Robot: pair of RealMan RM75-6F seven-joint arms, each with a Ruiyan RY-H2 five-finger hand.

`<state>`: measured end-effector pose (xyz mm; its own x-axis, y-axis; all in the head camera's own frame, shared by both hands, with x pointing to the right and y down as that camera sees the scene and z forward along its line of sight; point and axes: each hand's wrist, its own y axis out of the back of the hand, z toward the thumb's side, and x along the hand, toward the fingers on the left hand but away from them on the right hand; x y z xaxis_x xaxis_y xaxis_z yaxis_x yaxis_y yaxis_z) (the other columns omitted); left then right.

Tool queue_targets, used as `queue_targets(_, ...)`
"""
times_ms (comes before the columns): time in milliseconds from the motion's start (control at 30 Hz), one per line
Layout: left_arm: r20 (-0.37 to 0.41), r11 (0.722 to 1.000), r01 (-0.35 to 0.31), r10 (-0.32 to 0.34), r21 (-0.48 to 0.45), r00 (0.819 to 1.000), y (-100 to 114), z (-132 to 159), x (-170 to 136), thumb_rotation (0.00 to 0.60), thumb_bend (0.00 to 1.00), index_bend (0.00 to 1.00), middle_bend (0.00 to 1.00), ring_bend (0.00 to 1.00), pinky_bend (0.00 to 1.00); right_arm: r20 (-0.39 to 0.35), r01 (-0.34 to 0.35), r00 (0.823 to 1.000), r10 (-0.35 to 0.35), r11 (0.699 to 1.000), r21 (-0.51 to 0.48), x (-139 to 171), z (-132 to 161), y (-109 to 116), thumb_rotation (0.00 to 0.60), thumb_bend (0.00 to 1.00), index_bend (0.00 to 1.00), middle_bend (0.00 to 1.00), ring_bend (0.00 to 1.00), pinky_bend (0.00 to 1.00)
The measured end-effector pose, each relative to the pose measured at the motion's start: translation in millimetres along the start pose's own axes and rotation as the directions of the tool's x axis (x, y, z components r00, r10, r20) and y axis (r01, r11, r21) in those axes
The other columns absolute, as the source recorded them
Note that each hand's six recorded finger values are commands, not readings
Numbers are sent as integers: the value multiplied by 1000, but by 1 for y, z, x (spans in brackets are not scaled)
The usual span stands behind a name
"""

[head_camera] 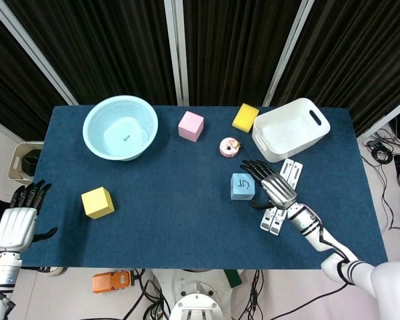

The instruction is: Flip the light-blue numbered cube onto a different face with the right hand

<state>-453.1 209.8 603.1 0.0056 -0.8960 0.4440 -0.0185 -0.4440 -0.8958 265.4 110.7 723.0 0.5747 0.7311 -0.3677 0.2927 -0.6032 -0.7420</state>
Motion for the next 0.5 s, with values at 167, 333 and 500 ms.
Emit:
queue_targets(167, 14, 1000, -6, 6, 6, 1000, 4, 4, 3, 600, 4, 68, 6, 0, 0, 46, -51, 998, 45, 990, 134, 4, 16, 17, 600, 313, 0, 25, 0, 0)
queue_targets(333, 37, 1000, -13, 12, 13, 999, 7, 9, 7, 600, 4, 68, 6, 0, 0, 149, -106, 987, 67, 958, 268, -1, 30, 33, 600, 285, 0, 24, 0, 38)
queue_targets(500, 45, 1000, -12, 11, 18, 999, 7, 10, 8, 600, 4, 68, 6, 0, 0, 304, -209, 947, 104, 918, 336, -9, 34, 41, 600, 267, 0, 29, 0, 74)
